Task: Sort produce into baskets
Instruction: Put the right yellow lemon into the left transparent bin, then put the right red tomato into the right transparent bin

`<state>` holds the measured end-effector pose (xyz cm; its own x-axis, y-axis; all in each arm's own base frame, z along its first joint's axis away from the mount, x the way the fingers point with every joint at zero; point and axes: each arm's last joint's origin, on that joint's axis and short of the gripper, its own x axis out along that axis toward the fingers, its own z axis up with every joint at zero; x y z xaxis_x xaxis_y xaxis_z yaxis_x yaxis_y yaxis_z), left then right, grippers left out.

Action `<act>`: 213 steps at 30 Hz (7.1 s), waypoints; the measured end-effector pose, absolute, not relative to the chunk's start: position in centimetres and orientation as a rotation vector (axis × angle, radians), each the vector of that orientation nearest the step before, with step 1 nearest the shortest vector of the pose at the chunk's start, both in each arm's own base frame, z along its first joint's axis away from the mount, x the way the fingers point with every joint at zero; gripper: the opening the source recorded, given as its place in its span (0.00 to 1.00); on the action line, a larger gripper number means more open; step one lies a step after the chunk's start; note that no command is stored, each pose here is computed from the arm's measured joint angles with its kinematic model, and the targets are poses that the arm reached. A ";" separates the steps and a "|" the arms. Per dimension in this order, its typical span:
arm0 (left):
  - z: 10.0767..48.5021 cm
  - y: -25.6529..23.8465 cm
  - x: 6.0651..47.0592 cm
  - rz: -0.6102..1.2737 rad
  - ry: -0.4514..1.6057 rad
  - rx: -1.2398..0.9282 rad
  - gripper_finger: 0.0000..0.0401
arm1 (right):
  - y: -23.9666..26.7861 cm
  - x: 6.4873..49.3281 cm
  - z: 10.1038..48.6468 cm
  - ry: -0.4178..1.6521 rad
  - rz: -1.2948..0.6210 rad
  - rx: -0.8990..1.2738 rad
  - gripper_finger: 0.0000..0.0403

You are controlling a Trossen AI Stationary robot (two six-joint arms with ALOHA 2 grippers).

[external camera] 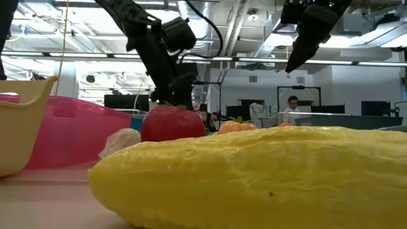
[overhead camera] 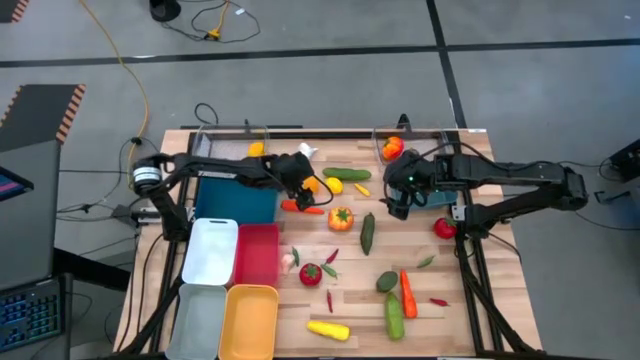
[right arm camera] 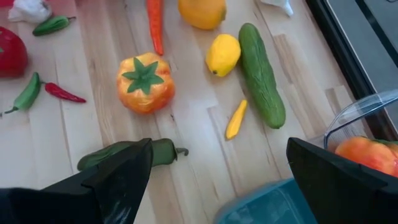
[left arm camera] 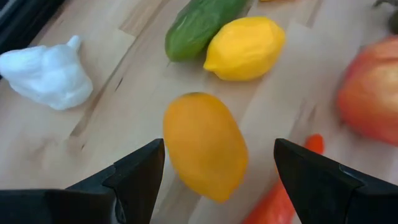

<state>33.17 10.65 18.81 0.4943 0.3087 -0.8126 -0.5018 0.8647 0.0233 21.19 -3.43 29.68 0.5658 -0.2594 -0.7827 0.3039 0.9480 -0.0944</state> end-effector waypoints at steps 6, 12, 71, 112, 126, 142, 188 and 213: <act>17.3 10.9 33.6 0.524 0.966 -0.218 0.72 | -3.4 21.2 29.7 0.911 -0.331 0.053 0.98; 15.9 11.2 33.9 0.577 1.000 -0.174 0.72 | -3.4 21.2 29.7 0.910 -0.332 0.053 0.98; 28.1 17.8 19.5 0.956 1.005 -0.155 0.54 | -3.4 21.2 29.7 0.913 -0.332 0.053 0.98; 27.9 17.9 18.9 0.968 1.067 -0.145 0.78 | -3.4 20.6 29.5 0.967 -0.331 0.051 0.98; 27.9 17.9 18.9 0.968 1.067 -0.145 0.78 | -2.7 17.5 28.8 1.159 -0.479 0.401 0.98; 27.9 17.9 19.0 0.966 1.066 -0.146 0.78 | -2.4 17.0 28.2 1.271 -0.518 0.477 0.98; 27.8 17.8 19.1 0.920 1.053 -0.179 0.78 | 3.4 16.9 19.3 1.919 -0.716 0.195 0.98; 27.8 17.8 19.1 0.918 1.054 -0.176 0.78 | 3.2 18.5 14.8 2.108 -0.742 0.095 0.97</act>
<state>19.08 17.83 27.84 0.1741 0.5648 -0.8066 -0.7217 0.6305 0.2858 18.49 3.18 14.85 -0.6151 -0.1958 -0.7638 0.3255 0.8192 -0.4722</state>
